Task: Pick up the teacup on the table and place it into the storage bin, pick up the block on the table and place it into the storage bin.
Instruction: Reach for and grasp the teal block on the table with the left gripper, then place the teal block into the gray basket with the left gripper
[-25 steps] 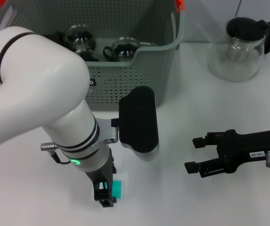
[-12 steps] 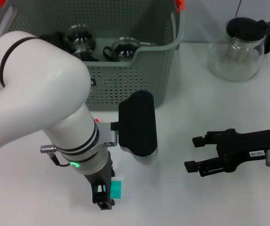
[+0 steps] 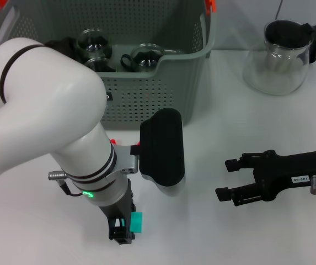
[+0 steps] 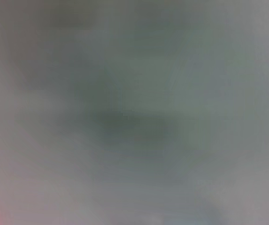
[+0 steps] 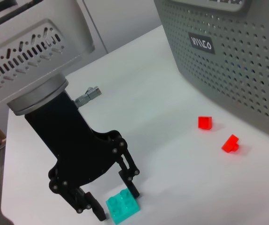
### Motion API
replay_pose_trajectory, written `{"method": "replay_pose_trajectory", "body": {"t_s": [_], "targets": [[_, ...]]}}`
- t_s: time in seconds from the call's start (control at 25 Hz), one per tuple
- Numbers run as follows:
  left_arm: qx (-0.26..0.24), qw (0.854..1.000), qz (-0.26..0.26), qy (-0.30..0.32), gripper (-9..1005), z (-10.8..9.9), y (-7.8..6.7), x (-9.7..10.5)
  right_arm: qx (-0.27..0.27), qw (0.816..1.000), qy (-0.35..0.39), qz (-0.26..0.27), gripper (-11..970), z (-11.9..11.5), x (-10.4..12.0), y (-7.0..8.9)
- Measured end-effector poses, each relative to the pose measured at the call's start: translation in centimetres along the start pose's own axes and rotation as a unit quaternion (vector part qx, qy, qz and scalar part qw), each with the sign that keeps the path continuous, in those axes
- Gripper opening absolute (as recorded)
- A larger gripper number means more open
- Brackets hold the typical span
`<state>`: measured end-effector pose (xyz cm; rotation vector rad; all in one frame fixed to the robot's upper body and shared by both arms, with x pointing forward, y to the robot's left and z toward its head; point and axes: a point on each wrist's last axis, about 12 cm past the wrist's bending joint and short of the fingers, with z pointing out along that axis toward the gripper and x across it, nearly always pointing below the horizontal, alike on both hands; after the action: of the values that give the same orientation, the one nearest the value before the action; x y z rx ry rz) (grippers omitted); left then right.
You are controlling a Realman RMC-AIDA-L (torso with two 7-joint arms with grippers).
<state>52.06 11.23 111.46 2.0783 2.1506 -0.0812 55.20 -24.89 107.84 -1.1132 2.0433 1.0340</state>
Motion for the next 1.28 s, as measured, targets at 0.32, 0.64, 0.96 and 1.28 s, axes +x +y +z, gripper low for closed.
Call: {"method": "replay_pose_trajectory", "body": {"t_s": [0.32,0.64,0.96,1.28], "targets": [[-0.001,1.000,0.002,0.002,541,0.1,0.0,0.0,0.001,1.000,0.000,0.001,947,0.0,0.0,0.0],[-0.001,1.000,0.003,0.003,461,0.1,0.0,0.0,0.001,1.000,-0.001,0.001,946,0.0,0.0,0.0],[-0.003,1.000,0.002,0.001,401,-0.1,0.0,0.0,0.002,1.000,-0.002,0.002,946,-0.1,0.1,0.0],[-0.008,0.999,-0.021,-0.028,434,-2.0,0.3,0.0,0.002,1.000,-0.003,0.004,946,-0.1,0.2,0.0]]}}
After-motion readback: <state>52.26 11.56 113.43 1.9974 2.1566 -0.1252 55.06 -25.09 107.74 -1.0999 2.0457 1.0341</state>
